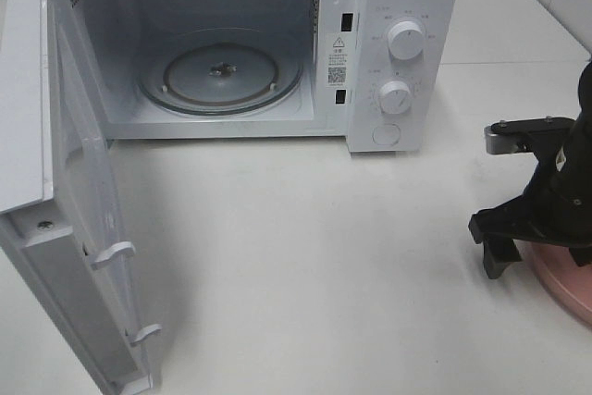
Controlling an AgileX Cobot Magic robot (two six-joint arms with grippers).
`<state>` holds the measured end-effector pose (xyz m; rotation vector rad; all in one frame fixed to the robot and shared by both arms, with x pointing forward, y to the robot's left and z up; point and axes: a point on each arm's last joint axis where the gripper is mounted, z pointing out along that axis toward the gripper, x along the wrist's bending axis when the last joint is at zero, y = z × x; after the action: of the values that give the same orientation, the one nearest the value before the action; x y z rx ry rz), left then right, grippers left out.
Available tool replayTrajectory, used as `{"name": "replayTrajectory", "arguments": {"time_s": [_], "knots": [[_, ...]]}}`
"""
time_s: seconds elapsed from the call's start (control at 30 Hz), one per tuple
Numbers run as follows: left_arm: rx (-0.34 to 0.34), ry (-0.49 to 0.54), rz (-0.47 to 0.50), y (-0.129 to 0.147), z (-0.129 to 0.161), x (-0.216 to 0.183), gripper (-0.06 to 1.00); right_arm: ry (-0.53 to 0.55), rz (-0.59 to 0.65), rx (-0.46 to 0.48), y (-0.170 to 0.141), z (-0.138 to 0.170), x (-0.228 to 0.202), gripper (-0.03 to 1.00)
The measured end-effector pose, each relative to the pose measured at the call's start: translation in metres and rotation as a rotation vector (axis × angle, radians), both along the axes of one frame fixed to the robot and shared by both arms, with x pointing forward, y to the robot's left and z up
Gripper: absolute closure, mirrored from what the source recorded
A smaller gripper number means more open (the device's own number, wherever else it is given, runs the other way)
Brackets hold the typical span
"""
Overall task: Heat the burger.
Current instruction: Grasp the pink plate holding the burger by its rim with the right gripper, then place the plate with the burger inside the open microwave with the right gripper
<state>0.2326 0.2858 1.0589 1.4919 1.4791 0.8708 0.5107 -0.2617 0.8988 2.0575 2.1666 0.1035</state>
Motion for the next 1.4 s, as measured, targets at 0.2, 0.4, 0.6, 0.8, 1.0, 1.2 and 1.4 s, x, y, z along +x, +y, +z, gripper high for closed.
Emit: {"name": "replayTrajectory", "arguments": {"time_s": [0.2, 0.4, 0.6, 0.8, 1.0, 1.2, 1.4], "knots": [[0.000, 0.000, 0.000, 0.000, 0.000, 0.000, -0.05, 0.026, -0.013, -0.003, -0.004, -0.011, 0.002, 0.09], [0.000, 0.000, 0.000, 0.000, 0.000, 0.000, -0.05, 0.027, -0.012, -0.003, -0.004, -0.016, 0.003, 0.11], [0.000, 0.000, 0.000, 0.000, 0.000, 0.000, -0.05, 0.027, -0.012, -0.003, -0.004, -0.016, 0.003, 0.24], [0.000, 0.000, 0.000, 0.000, 0.000, 0.000, -0.05, 0.032, -0.013, -0.004, -0.004, -0.016, 0.003, 0.43], [0.000, 0.000, 0.000, 0.000, 0.000, 0.000, -0.05, 0.030, 0.020, -0.029, -0.006, -0.016, 0.003, 0.72], [0.000, 0.000, 0.000, 0.000, 0.000, 0.000, -0.05, 0.018, 0.027, -0.034, -0.006, -0.014, 0.006, 0.89], [0.000, 0.000, 0.000, 0.000, 0.000, 0.000, -0.05, 0.018, 0.027, -0.034, -0.006, -0.014, 0.006, 0.89]]}}
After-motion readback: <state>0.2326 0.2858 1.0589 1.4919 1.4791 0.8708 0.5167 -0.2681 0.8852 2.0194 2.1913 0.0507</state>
